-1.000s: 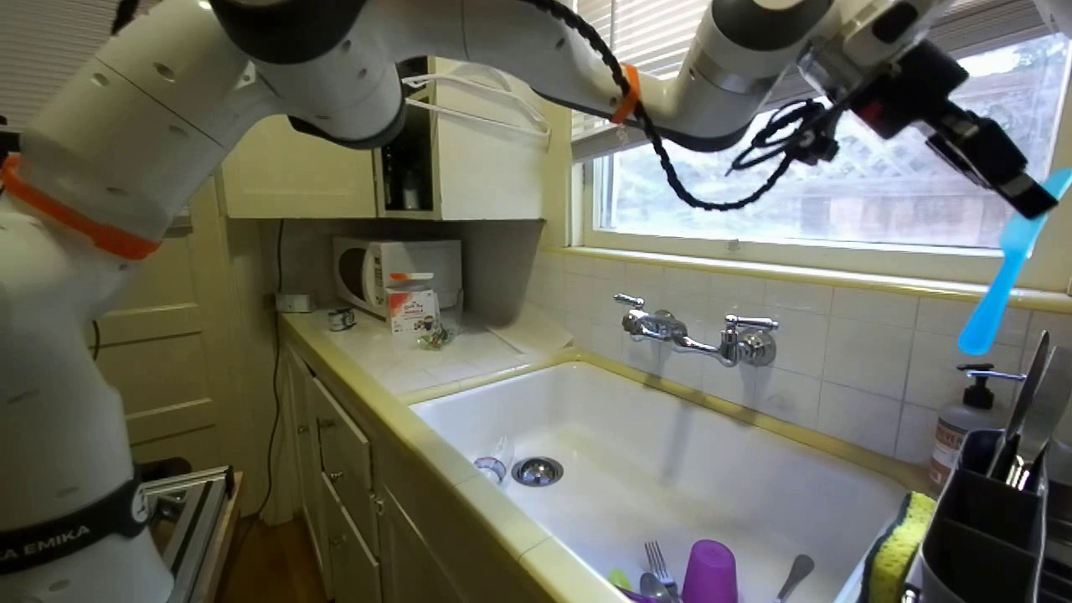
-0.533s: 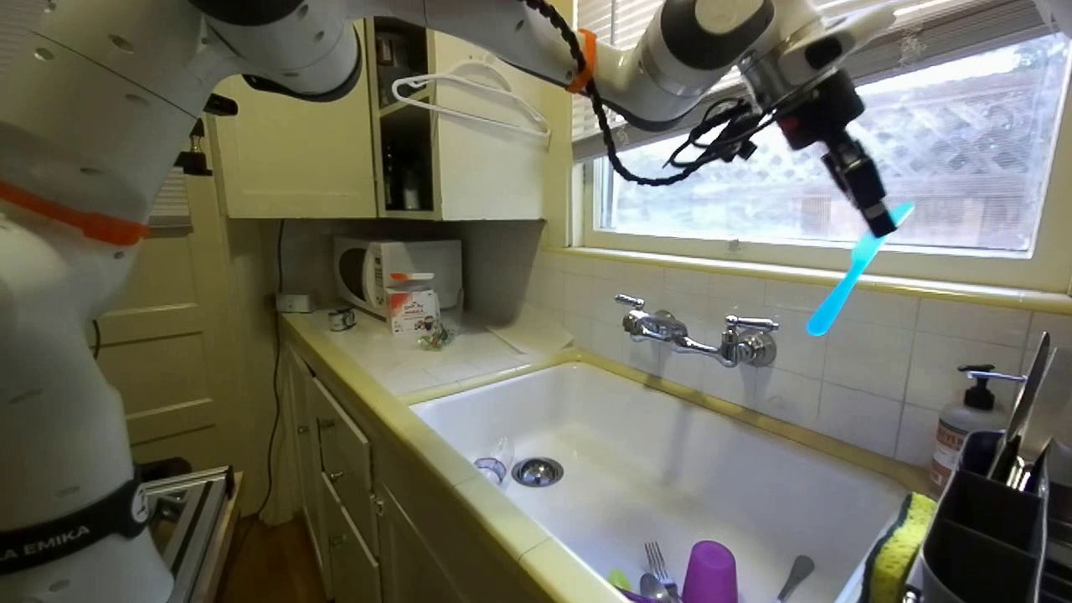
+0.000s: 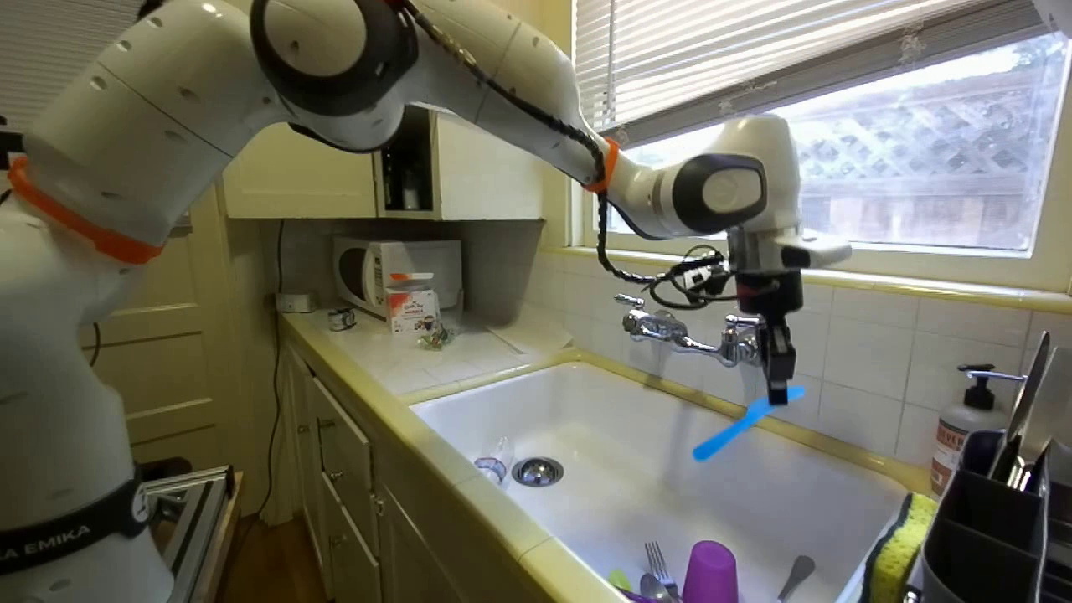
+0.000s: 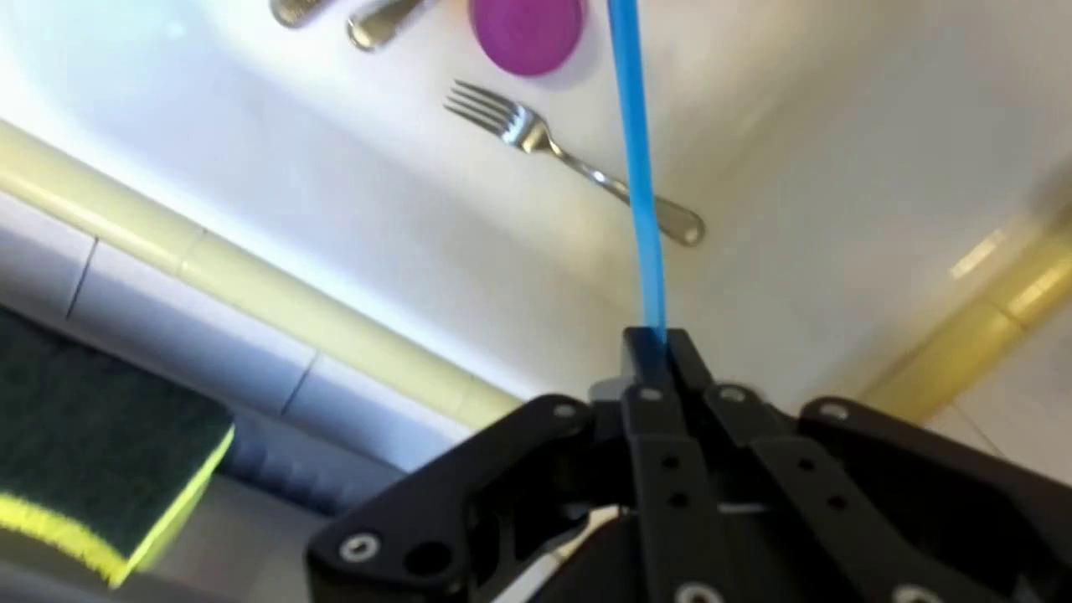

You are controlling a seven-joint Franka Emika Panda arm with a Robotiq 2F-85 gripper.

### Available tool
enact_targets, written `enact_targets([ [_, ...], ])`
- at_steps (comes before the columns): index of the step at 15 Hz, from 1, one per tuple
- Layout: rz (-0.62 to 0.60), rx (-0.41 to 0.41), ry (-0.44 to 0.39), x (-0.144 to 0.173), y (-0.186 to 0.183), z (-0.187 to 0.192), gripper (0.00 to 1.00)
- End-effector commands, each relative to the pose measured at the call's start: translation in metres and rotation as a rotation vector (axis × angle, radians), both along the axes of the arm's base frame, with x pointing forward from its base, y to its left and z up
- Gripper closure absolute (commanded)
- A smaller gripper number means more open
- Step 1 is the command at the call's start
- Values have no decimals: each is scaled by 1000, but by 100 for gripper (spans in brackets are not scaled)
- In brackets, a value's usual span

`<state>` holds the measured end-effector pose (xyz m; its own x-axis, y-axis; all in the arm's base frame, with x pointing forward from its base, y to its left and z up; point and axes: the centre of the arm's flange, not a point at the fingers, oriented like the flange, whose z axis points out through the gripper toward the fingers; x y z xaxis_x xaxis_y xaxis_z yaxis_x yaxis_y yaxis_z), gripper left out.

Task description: Remove the purple spoon and blue knife from the dish rack and put them in the sink.

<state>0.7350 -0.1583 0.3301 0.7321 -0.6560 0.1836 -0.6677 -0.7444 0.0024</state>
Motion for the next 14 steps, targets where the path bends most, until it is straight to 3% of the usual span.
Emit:
enact_targets([
  [1,45,20,204,29,-10,-75,99],
  [4,73,27,395,38,0,-121,99],
  [7,95,46,580,41,8,-144,99],
  [11,-38,102,667,50,-9,-153,99],
  [14,-171,118,642,52,-33,-151,99],
])
